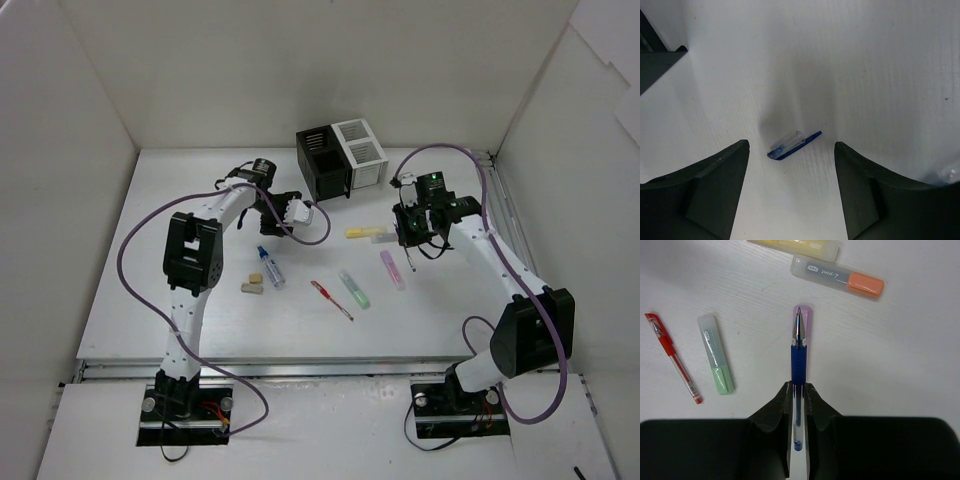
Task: Sort the stationery into containers
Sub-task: Close the pen cap on the pen.
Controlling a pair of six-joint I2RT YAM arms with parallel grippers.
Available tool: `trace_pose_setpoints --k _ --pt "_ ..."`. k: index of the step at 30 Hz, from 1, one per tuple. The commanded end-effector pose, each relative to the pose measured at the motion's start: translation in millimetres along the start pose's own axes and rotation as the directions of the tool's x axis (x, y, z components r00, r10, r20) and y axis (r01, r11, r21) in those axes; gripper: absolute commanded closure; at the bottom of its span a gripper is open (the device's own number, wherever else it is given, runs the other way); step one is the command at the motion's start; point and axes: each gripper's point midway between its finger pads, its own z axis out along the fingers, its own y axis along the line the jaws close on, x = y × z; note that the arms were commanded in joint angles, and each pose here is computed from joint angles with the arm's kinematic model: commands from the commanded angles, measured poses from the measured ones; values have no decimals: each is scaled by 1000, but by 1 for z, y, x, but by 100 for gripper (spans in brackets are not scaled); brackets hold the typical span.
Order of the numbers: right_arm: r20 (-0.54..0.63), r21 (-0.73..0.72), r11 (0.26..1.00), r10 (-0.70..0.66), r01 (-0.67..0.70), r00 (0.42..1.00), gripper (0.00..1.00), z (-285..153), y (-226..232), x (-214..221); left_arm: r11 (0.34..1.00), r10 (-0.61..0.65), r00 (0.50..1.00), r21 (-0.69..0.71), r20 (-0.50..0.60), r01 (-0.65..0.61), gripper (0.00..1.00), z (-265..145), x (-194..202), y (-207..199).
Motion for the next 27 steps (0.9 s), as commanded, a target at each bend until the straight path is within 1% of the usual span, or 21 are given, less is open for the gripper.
trace_pose_setpoints --k 1,2,5,10,12,13,15,16,20,27 --pt "20 7 1000 3 -3 1000 100 -5 -4 -9 996 79 996 -52 31 -77 37 -7 -17 17" --pt "20 8 1000 3 -3 1000 100 -5 -4 -9 996 83 996 -44 23 -82 41 -3 -18 15" --pt "26 3 1000 8 -8 1000 100 -8 -5 -10 997 68 998 -33 -11 -68 44 1 -9 12" --pt "24 4 1000 18 -18 1000 100 -9 -7 -8 999 32 997 10 -70 -31 46 5 7 -3" --pt "24 0 1000 19 -19 1000 100 -9 -6 -8 1000 24 996 12 -89 -23 49 4 10 -4" --pt "23 -3 1000 24 -24 999 100 -8 -6 -8 1000 17 996 20 -92 -15 53 4 11 -7" --pt "25 0 1000 29 -29 999 100 -9 -7 -10 1000 10 996 19 -89 -9 55 2 9 -7" --pt "26 -2 1000 29 -29 999 100 -9 -7 -10 1000 9 996 28 -85 -7 55 1 8 -8" --pt "25 7 999 39 -39 999 100 -10 -10 -11 994 70 996 84 -51 -66 58 0 2 -18" --pt "16 26 999 43 -43 999 100 -15 -14 -12 987 92 995 138 -38 -86 60 2 2 -27"
